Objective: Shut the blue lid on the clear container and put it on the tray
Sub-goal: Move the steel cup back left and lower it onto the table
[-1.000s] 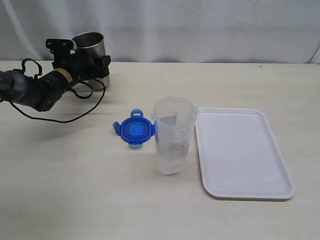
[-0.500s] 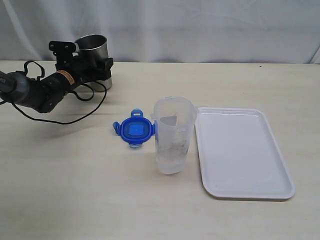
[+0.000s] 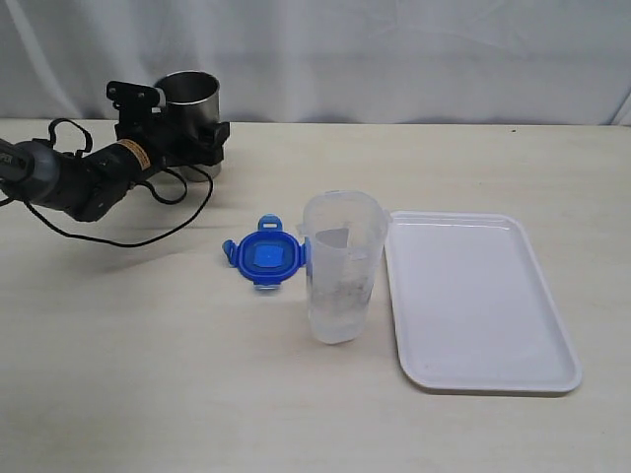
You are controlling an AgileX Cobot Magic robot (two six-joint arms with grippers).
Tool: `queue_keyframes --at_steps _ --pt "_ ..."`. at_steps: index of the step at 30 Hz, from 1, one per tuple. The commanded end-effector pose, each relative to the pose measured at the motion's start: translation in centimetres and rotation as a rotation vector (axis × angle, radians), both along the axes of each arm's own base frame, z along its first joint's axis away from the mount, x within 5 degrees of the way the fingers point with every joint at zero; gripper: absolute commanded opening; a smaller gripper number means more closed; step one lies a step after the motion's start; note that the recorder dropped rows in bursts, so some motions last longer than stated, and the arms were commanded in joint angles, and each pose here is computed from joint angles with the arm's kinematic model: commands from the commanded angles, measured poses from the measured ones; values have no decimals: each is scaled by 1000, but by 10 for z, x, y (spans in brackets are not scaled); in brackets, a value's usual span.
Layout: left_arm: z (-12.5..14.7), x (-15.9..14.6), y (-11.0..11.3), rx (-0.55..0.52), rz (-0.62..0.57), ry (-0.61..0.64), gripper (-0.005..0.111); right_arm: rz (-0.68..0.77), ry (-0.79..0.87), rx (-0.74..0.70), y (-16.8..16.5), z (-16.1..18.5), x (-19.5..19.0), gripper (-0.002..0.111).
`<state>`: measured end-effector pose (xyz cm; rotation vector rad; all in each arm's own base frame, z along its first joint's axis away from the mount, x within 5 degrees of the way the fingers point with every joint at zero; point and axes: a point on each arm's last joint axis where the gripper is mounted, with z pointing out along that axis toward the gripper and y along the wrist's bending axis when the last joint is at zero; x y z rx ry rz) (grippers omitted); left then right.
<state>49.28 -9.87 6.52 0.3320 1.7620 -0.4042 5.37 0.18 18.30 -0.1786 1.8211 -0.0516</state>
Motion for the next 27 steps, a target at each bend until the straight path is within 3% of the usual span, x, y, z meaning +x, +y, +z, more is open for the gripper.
queue_keyframes --at_steps 1,20,27 --pt "5 0 -3 0 -10 -12 79 4 -3 -2 0 -1 0 5" --pt "6 0 -3 -4 -17 -22 79 4 -3 -2 0 -1 0 5" --pt "6 0 -3 -3 -16 -18 86 4 -3 -2 0 -1 0 5"
